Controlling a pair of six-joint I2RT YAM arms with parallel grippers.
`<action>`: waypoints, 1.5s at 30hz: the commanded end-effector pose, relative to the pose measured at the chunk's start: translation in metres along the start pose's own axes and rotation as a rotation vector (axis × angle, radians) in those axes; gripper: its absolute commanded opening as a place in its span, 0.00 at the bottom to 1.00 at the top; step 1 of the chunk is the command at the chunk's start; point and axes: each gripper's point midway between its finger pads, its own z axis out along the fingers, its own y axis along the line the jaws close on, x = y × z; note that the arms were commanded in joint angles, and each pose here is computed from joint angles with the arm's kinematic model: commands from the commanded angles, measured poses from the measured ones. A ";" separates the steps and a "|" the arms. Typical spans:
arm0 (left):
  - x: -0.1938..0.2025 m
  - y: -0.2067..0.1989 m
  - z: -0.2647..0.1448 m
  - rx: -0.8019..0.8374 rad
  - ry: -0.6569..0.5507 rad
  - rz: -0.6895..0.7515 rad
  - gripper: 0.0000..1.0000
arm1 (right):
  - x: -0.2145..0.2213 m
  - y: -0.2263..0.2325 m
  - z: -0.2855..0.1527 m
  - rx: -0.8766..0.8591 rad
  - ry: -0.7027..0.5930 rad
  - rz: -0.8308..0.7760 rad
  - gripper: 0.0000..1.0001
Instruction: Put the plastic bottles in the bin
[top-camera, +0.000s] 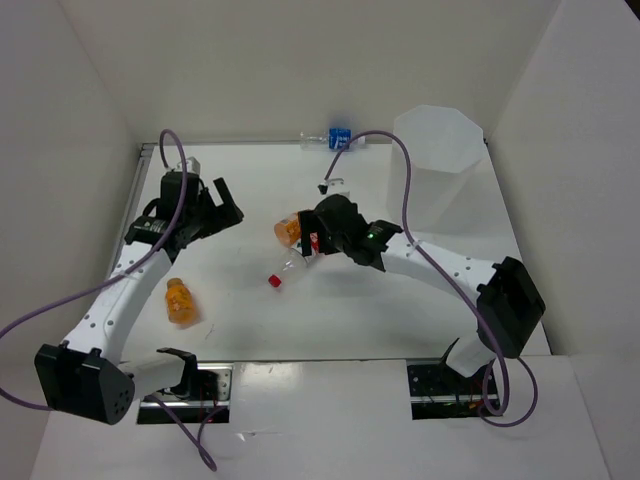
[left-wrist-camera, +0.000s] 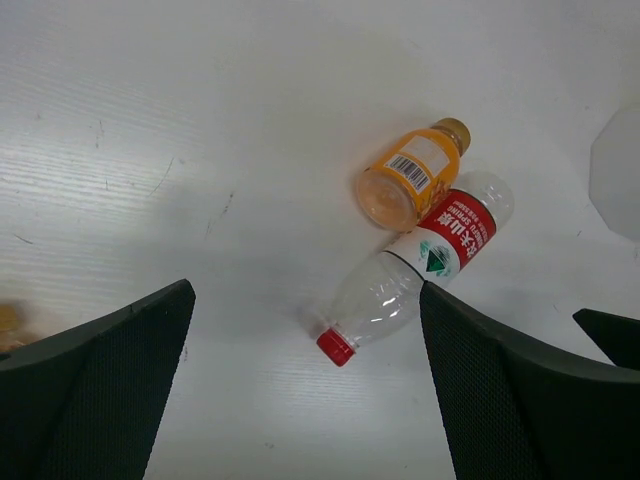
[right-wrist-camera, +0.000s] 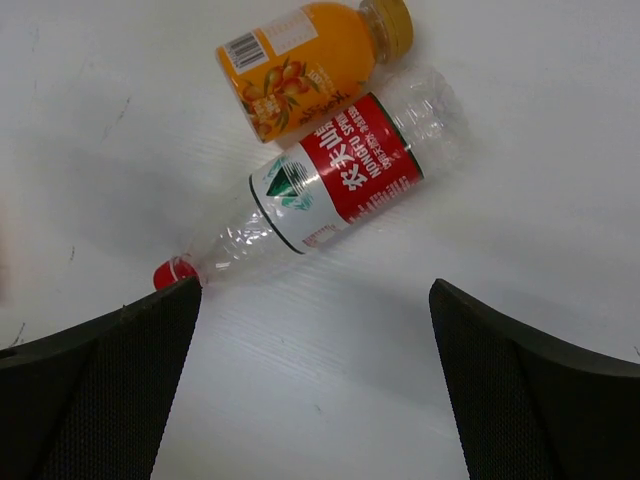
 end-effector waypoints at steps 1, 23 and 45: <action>-0.023 -0.012 -0.011 0.042 -0.060 0.025 1.00 | -0.022 0.005 -0.007 0.014 -0.046 0.021 1.00; -0.035 -0.016 -0.022 0.043 -0.088 0.111 1.00 | -0.001 0.021 0.035 0.113 -0.009 0.237 1.00; -0.021 -0.006 -0.017 0.002 -0.057 0.175 1.00 | 0.062 -0.006 0.125 0.439 0.052 0.303 1.00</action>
